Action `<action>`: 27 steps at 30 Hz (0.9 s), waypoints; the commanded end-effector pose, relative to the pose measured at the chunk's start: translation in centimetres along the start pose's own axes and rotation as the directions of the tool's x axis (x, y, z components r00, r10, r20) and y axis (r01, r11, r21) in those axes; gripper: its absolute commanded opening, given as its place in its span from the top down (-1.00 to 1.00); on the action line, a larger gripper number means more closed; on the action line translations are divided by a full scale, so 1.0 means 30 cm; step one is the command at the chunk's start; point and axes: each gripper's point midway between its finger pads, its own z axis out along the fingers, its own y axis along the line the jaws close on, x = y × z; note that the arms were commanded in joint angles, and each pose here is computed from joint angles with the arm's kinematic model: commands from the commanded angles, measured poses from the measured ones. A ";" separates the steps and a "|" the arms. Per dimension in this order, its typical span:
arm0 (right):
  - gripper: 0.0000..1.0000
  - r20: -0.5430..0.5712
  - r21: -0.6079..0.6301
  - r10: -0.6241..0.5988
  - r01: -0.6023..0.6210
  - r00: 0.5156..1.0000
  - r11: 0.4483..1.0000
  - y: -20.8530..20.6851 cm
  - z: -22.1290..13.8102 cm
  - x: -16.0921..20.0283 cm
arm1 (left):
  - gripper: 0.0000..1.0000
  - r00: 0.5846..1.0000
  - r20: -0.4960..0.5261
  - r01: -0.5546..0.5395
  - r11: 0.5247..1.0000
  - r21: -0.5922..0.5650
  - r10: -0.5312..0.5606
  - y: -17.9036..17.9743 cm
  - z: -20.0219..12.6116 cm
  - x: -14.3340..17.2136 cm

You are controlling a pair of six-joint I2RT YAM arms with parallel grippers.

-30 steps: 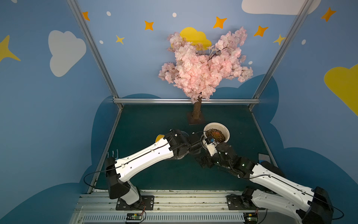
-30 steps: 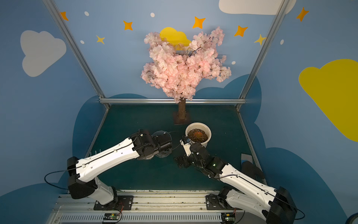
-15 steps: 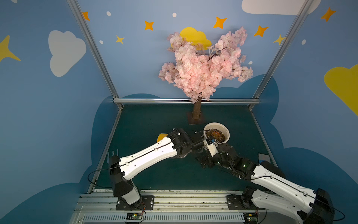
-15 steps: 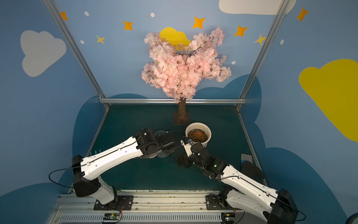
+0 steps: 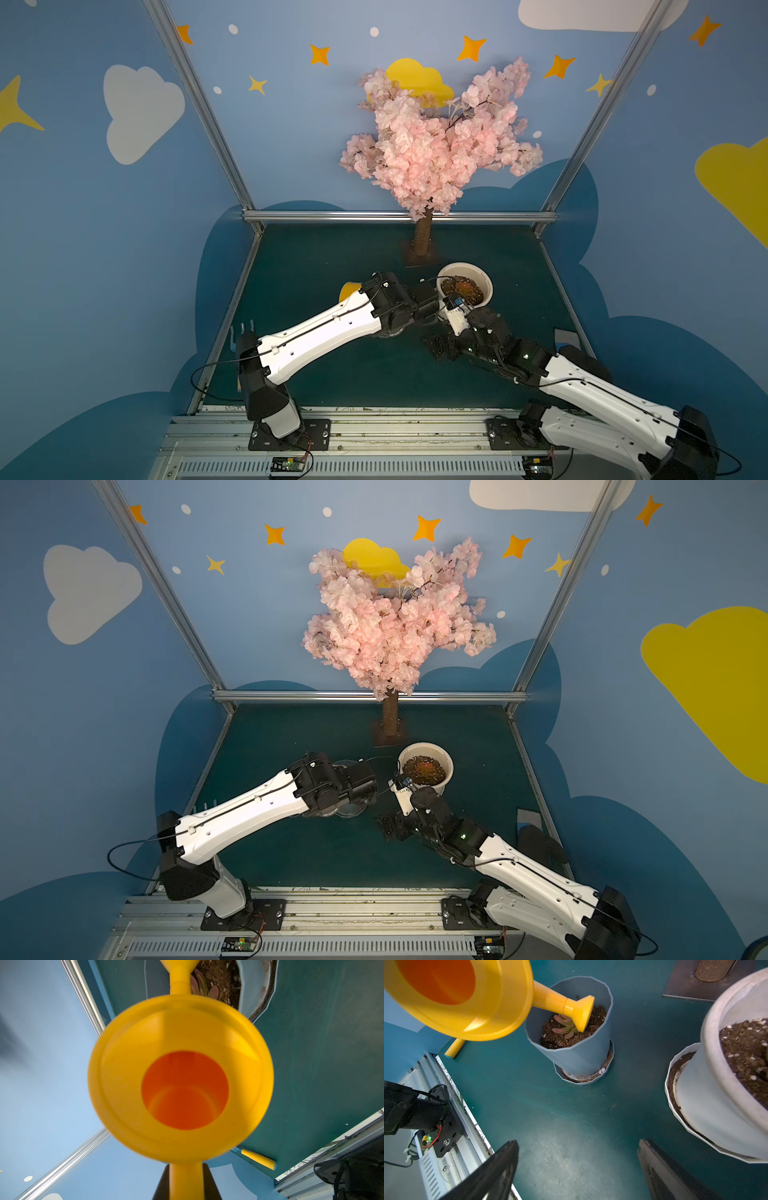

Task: Water the succulent around the soil edge
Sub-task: Water the soil of the potted plant with water.

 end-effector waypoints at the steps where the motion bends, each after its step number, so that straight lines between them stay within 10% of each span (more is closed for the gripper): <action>1: -0.90 0.004 0.011 -0.009 0.009 1.000 1.000 -0.013 -0.010 0.009 | 0.94 0.999 -0.010 0.031 0.999 -0.027 -0.031 0.034 -0.009 0.021; 27: -0.90 0.001 0.018 -0.008 0.008 1.000 1.000 -0.017 -0.006 0.010 | 0.94 0.928 0.199 0.274 0.938 0.213 -0.316 -0.034 0.016 0.018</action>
